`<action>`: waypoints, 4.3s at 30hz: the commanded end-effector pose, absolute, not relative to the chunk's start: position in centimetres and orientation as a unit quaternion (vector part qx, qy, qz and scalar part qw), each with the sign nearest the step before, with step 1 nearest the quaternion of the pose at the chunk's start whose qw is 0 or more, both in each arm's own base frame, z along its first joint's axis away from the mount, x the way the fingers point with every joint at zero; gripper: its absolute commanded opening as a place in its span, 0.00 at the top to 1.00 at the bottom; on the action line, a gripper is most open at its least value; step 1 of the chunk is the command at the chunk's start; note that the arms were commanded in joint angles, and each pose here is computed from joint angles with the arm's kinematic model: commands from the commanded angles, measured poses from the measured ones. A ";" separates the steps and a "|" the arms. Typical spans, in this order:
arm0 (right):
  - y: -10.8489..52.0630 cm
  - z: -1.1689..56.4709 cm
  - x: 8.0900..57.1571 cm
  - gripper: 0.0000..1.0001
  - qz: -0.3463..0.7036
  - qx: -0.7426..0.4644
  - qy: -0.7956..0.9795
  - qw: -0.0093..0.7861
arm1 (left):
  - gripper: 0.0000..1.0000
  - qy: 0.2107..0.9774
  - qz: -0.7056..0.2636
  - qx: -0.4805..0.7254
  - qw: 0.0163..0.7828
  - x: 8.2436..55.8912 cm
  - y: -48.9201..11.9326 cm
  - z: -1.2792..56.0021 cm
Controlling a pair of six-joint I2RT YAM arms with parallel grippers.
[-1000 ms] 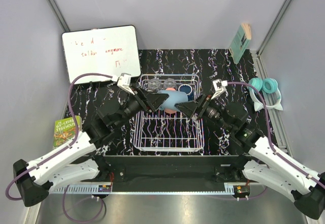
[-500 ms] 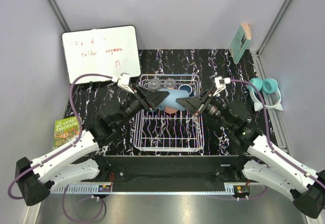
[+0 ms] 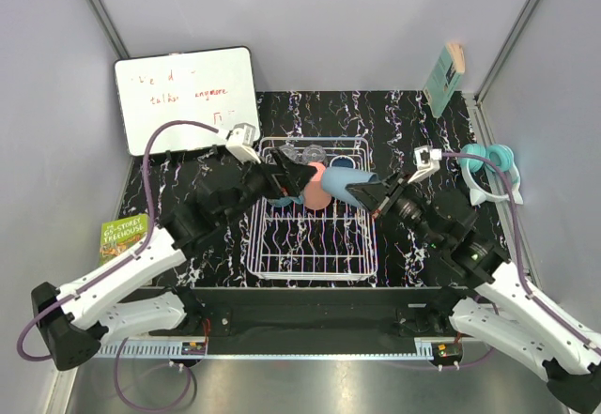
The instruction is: Unload the cups from the dish rack
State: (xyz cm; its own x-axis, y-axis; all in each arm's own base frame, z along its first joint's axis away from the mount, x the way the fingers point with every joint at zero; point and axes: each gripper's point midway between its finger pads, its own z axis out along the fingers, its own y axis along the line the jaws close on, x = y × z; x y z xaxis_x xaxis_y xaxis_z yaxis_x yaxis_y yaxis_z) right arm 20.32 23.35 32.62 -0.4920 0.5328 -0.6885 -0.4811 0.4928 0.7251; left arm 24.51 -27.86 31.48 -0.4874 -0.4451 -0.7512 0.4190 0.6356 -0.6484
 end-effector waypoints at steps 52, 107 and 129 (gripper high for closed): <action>-3.1 8.0 57.9 1.00 -0.078 0.322 0.903 0.274 | 0.01 0.908 -0.111 -0.040 0.403 25.9 -20.4 19.4; 16.6 32.2 33.8 0.14 0.221 0.078 0.821 0.520 | 0.01 0.873 -0.045 -0.009 0.485 30.9 -19.6 22.0; 14.0 29.8 27.3 0.15 0.225 0.051 0.817 0.529 | 0.01 0.916 -0.017 -0.044 0.399 37.0 -22.1 13.2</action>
